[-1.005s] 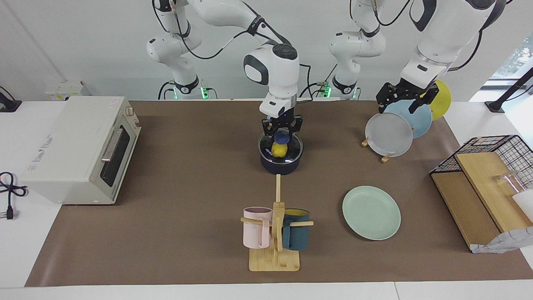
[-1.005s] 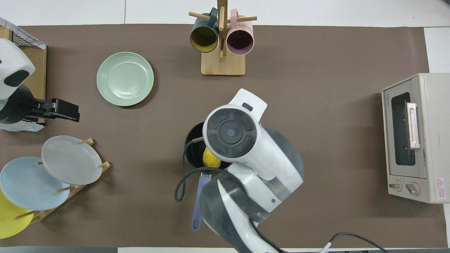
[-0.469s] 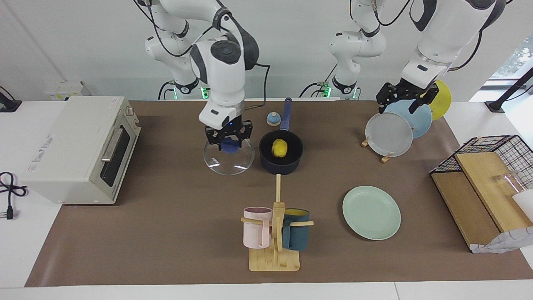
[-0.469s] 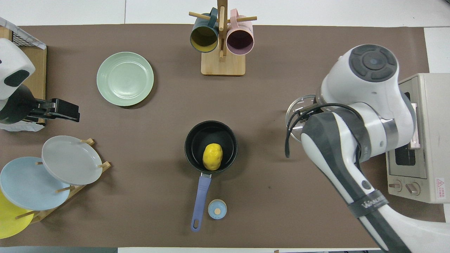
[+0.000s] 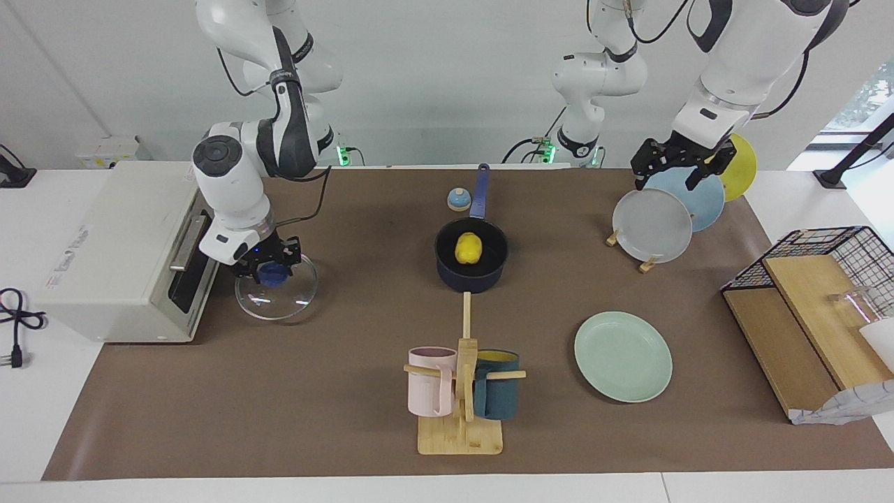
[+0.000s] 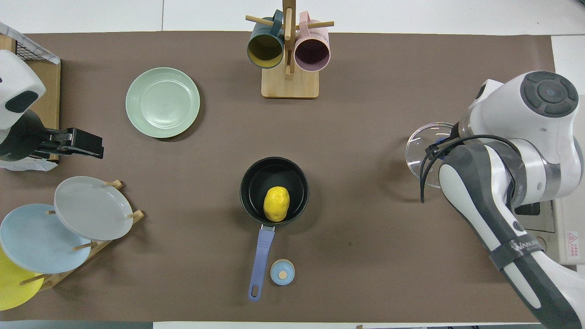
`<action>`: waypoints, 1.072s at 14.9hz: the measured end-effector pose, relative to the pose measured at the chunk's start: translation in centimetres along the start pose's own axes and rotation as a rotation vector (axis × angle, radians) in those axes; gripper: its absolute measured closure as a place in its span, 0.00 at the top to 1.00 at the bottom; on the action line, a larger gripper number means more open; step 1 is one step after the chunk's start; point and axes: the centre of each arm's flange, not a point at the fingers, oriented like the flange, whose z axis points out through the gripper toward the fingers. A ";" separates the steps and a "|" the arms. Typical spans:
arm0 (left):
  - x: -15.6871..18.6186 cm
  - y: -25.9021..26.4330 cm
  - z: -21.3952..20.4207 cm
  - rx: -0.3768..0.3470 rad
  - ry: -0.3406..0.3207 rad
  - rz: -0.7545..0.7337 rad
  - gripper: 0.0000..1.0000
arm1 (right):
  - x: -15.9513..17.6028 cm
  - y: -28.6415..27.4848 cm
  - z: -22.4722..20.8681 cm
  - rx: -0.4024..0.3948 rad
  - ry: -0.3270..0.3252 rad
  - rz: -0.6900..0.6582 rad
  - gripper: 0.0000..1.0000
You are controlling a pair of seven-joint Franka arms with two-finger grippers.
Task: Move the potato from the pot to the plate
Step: 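Lift the glass lid off the saucepan with the right gripper, then set the lid down while the left gripper reaches into the saucepan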
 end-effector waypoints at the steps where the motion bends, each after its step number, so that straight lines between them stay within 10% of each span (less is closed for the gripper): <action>1: 0.0 0.0 0.0 0.000 0.000 0.000 1.00 | -0.5 -0.3 0.6 0.001 0.003 -0.004 0.66; 10: -1.3 6.2 -0.1 -0.001 0.012 0.083 1.00 | -2.1 -0.8 2.9 -0.003 0.056 -0.001 0.66; 16: -6.5 23.2 8.6 -0.027 0.063 -0.002 1.00 | -1.7 -0.8 2.0 -0.004 0.056 -0.002 0.80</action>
